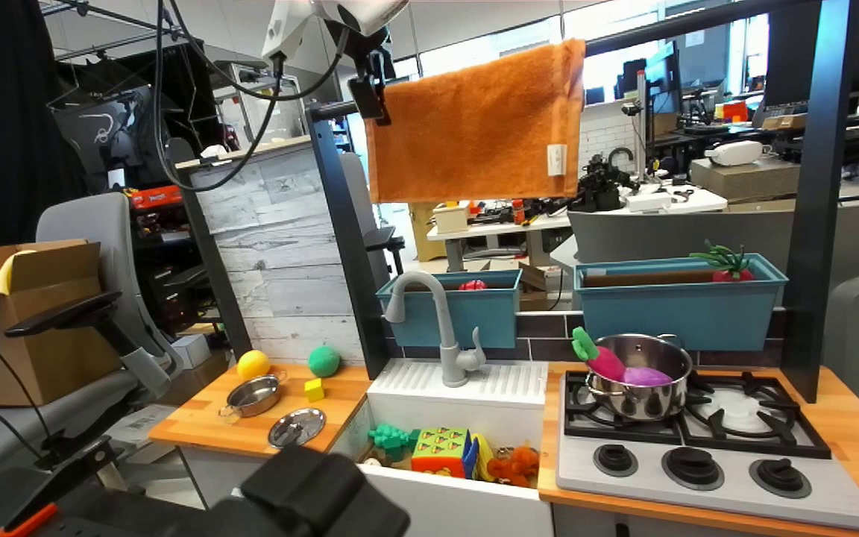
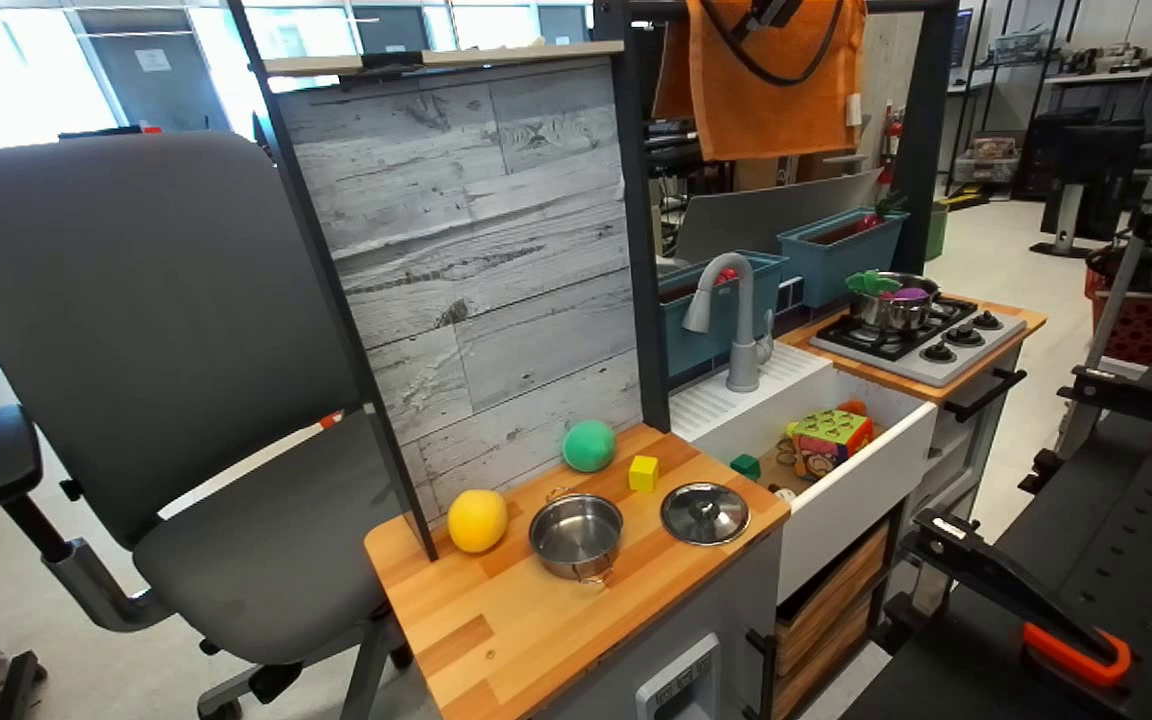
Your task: Remove the orange towel from the rail and put it in the sink.
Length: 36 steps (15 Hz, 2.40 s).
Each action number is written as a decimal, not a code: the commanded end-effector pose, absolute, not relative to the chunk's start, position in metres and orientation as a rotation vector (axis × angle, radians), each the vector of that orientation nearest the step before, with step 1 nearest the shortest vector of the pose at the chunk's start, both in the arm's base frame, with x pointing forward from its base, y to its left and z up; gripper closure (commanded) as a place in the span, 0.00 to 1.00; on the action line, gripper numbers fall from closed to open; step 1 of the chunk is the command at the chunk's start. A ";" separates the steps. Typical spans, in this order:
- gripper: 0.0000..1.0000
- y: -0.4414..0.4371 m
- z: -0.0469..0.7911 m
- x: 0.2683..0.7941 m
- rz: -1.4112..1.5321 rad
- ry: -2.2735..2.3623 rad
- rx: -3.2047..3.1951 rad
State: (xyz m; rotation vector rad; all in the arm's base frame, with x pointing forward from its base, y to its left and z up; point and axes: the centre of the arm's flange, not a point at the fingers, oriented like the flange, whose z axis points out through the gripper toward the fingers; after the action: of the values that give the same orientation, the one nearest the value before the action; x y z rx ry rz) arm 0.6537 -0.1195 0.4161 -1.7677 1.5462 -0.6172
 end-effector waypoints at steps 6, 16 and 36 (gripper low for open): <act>0.66 -0.127 0.418 0.642 -0.575 1.595 -1.732; 0.93 -0.123 0.420 0.636 -0.562 1.494 -1.830; 0.99 -0.098 0.407 0.617 -0.515 1.317 -2.046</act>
State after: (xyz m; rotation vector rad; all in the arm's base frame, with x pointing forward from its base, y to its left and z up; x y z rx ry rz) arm 0.6319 -0.1044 0.4180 -1.9793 1.3438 -0.5533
